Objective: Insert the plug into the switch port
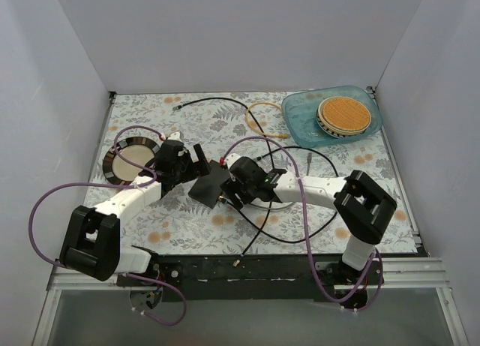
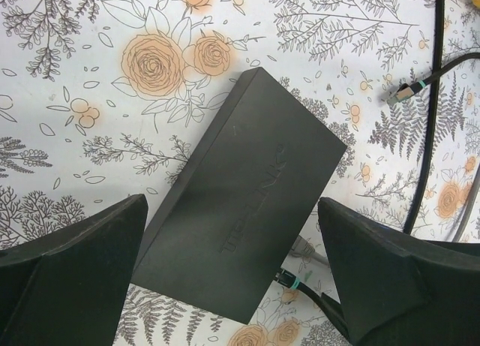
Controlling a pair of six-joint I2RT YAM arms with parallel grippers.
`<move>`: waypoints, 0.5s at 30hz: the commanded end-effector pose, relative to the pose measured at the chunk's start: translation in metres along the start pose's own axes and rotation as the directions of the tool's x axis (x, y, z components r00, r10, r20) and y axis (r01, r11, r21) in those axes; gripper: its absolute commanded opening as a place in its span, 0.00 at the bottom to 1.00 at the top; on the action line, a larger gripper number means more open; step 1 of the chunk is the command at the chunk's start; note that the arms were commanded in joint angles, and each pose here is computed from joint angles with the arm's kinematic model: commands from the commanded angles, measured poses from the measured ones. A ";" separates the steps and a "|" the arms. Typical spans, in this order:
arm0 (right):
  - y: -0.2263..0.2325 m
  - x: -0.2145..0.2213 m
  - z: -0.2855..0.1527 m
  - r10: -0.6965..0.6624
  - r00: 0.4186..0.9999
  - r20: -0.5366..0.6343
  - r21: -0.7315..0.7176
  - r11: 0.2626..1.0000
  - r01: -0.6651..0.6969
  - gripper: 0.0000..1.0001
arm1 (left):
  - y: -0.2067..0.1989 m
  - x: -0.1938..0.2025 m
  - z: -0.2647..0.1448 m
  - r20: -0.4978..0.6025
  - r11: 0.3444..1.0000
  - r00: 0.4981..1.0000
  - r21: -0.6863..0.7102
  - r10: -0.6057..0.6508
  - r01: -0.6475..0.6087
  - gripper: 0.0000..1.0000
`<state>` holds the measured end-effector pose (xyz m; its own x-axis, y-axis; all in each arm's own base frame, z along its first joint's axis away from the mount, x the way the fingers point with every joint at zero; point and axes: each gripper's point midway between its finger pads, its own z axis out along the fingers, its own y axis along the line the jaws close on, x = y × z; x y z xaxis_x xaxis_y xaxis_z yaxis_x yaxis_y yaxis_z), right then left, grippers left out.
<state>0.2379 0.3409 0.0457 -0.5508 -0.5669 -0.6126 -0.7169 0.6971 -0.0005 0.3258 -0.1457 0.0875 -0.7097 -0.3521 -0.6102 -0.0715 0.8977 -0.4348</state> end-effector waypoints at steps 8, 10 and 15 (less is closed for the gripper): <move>-0.008 -0.024 -0.057 0.036 0.984 0.174 0.004 0.999 -0.037 0.95 | -0.026 -0.009 -0.012 0.017 0.991 1.000 0.134 0.023 -0.025 0.98; -0.013 -0.027 -0.063 0.044 0.980 0.193 0.025 0.998 -0.050 0.97 | -0.031 -0.008 -0.013 0.016 0.986 1.000 0.163 0.022 -0.025 0.98; -0.028 -0.027 -0.069 0.087 0.976 0.201 0.073 0.992 -0.103 0.98 | -0.037 -0.003 -0.014 -0.006 0.979 1.000 0.202 0.030 -0.028 0.98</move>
<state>0.2325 0.3151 0.1049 -0.5034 -0.4626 -0.7298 -0.6821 0.7312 0.0069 0.3225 -0.1657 0.0962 -0.7327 -0.3323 -0.5939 0.0181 0.8628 -0.5052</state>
